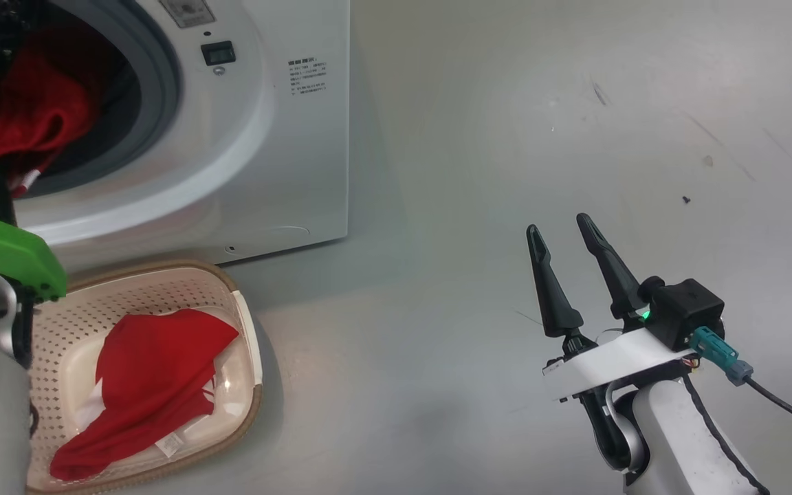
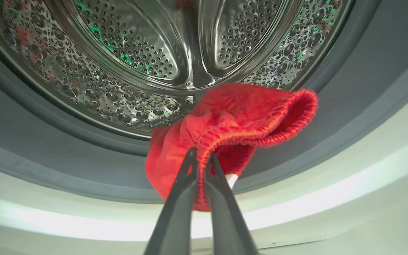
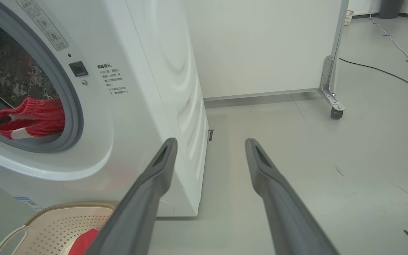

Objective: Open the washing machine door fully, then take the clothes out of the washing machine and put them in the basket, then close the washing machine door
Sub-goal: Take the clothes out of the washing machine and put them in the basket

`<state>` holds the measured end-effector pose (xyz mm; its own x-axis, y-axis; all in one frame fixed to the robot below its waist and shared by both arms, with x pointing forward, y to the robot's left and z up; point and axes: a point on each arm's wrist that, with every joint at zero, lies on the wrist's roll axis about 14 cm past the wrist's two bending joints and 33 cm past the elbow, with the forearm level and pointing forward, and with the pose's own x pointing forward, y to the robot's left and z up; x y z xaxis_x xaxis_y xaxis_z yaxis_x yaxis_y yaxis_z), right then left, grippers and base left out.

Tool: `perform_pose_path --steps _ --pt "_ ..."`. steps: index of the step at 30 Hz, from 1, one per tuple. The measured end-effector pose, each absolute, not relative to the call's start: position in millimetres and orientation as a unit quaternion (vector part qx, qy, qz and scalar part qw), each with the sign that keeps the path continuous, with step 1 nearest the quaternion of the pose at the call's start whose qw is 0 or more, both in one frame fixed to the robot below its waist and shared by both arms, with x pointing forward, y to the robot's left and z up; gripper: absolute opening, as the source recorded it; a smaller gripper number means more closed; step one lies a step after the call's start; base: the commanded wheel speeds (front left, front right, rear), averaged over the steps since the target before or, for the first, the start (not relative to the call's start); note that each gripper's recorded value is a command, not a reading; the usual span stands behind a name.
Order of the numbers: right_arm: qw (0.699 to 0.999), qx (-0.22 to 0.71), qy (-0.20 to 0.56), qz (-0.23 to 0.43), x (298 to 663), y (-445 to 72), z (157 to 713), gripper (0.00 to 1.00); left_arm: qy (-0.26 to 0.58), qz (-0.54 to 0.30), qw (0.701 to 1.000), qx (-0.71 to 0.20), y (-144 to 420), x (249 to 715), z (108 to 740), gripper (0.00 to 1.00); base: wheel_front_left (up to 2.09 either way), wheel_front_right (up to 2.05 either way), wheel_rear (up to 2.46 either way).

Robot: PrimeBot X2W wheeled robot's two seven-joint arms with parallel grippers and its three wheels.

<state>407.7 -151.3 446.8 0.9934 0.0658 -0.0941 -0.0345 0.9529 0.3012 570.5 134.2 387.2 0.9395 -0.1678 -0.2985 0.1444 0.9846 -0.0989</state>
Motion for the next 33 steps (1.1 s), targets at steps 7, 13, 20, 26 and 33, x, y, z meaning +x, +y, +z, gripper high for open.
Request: perform_pose_path --steps 7,13,20,26,33 --pt "0.986 0.159 0.036 0.039 395.3 -141.9 461.0 1.00 0.120 -0.091 0.988 -0.038 132.1 537.8 413.9 0.00 0.00 0.00 0.00" --pt "0.985 0.163 0.024 0.054 387.6 -132.8 471.2 1.00 0.081 -0.086 0.991 -0.062 132.9 522.4 442.9 0.00 0.00 0.00 0.00" --pt "0.985 0.162 0.017 0.062 382.6 -128.1 476.9 1.00 0.006 -0.085 0.993 -0.083 131.9 515.9 493.0 0.00 0.00 0.00 0.00" --pt "0.984 0.162 0.014 0.071 383.0 -123.1 479.1 1.00 -0.079 -0.082 0.989 -0.092 137.9 517.8 547.7 0.00 0.00 0.00 0.00" --pt "0.984 0.162 0.011 0.079 383.6 -119.6 481.3 1.00 -0.127 -0.089 0.984 -0.084 138.6 504.9 574.8 0.00 0.00 0.00 0.00"
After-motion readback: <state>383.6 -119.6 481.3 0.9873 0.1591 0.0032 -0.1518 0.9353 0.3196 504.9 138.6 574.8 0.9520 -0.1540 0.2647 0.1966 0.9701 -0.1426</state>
